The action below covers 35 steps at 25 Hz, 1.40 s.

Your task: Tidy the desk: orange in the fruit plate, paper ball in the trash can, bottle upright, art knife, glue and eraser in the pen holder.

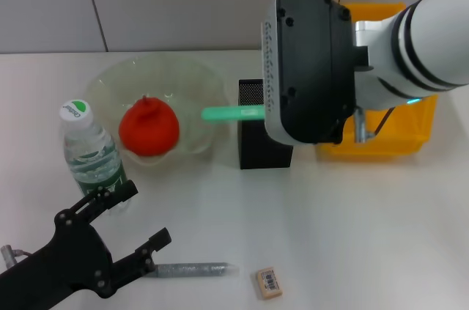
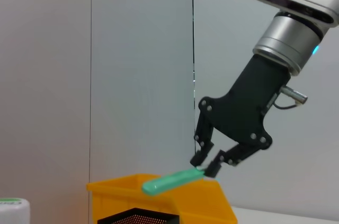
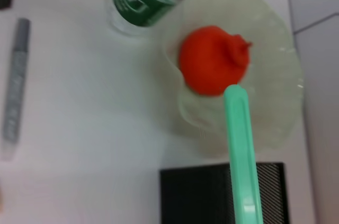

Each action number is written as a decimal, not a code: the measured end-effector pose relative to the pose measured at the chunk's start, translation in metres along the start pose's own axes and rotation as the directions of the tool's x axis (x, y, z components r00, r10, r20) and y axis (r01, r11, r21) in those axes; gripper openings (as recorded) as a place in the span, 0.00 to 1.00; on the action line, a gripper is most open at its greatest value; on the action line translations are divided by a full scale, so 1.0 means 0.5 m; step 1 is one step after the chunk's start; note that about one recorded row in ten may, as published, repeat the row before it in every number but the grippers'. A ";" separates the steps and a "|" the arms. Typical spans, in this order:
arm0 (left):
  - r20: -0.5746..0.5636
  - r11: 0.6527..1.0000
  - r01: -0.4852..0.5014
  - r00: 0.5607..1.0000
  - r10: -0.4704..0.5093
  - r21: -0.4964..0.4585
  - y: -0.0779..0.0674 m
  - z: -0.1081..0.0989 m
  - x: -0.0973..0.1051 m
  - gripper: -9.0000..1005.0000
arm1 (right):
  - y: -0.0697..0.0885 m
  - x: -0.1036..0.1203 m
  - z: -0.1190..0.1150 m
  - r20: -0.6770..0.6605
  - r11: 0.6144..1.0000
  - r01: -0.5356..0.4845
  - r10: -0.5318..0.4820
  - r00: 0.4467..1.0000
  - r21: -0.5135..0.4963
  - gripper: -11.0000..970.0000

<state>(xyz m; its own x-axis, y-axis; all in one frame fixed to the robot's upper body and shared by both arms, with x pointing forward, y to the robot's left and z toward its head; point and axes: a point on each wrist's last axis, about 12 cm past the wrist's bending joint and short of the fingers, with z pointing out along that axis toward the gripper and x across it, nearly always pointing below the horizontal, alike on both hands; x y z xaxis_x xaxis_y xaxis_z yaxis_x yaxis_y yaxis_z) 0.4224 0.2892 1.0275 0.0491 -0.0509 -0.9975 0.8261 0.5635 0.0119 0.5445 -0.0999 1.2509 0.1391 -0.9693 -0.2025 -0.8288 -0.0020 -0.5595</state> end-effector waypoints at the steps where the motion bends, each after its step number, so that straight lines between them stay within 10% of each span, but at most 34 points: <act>1: 0.000 1.000 -0.001 1.000 0.001 0.000 0.000 0.000 0.000 0.81 | 0.000 0.000 0.000 0.000 1.000 0.000 0.000 1.000 0.000 0.17; 17: 0.005 1.000 -0.001 1.000 0.001 0.003 0.002 0.004 -0.002 0.81 | -0.021 0.034 -0.026 -0.172 0.980 0.135 -0.109 0.979 0.147 0.17; 35: 0.005 1.000 0.002 1.000 -0.002 0.003 0.000 0.004 0.000 0.81 | -0.020 0.030 0.016 -0.312 0.957 0.284 -0.251 0.916 0.063 0.17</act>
<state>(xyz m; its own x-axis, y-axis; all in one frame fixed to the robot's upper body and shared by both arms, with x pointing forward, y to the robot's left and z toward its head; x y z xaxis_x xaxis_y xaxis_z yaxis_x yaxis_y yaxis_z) 0.4234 0.2874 1.0275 0.0504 -0.0562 -0.9971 0.8277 0.5610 0.0102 0.5592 -0.1125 1.2467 0.1668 -0.9644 0.2054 -0.7193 -0.2615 -0.6436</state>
